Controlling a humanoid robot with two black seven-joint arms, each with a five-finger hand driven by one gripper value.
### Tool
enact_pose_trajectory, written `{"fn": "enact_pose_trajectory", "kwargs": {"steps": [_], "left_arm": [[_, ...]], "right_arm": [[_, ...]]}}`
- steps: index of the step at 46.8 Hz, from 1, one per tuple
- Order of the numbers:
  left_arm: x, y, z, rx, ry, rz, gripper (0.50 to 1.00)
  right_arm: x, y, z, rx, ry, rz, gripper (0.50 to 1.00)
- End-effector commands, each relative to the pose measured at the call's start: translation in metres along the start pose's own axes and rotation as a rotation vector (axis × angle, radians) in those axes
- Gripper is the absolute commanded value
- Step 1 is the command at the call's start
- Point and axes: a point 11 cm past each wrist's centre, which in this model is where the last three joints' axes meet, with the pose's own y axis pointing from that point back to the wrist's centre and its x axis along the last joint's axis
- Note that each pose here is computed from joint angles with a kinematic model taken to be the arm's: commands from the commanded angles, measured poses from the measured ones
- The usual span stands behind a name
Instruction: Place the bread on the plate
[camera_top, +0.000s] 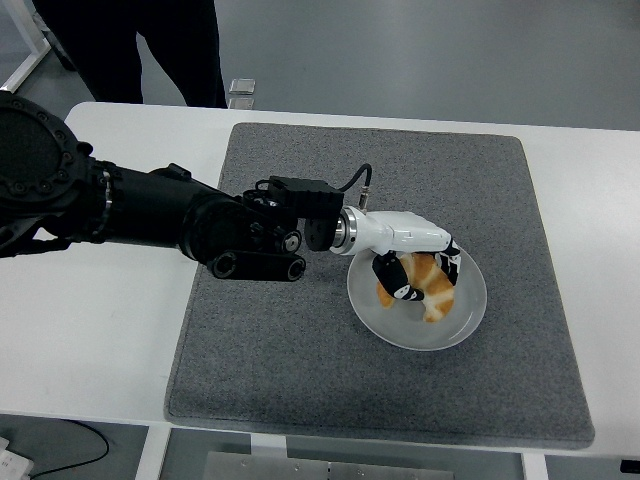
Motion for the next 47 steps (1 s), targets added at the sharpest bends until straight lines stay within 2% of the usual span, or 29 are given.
{"fn": "enact_pose_trajectory", "kwargs": {"steps": [1,25,28,31,34,36,41,47], "left_arm": [[-0.0014,-0.0007,-0.0009,0.003,-0.003,-0.002,0.500],[-0.0001,-0.0015,-0.0062,0.014,-0.007,0.047,0.500],[-0.0013,-0.0016,-0.0067,0.016,-0.005,0.047,0.595],[-0.0010,-0.0018,-0.0058,0.014,-0.003,0.048,0.722],[-0.0004,-0.0019,-0.0056,0.013,-0.001,0.051,0.788],[0.0002,-0.0021,-0.0050,0.012,0.000,0.054,0.861],[0.0010,-0.0025,-0.0040,0.011,0.005,0.057,0.985],[0.0024,-0.0028,-0.0036,0.012,0.019,0.064,0.994]], "right_arm": [[0.0000,0.0000,0.0000,0.000,0.001,0.000,0.952],[0.0000,0.0000,0.0000,0.000,0.001,0.000,0.952],[0.0000,0.0000,0.0000,0.000,-0.001,0.000,0.952],[0.0000,0.0000,0.0000,0.000,-0.001,0.000,0.952],[0.0000,0.0000,0.0000,0.000,0.001,0.000,0.952],[0.0000,0.0000,0.0000,0.000,-0.001,0.000,0.952],[0.0000,0.0000,0.0000,0.000,0.001,0.000,0.952],[0.0000,0.0000,0.0000,0.000,0.001,0.000,0.952]]}}
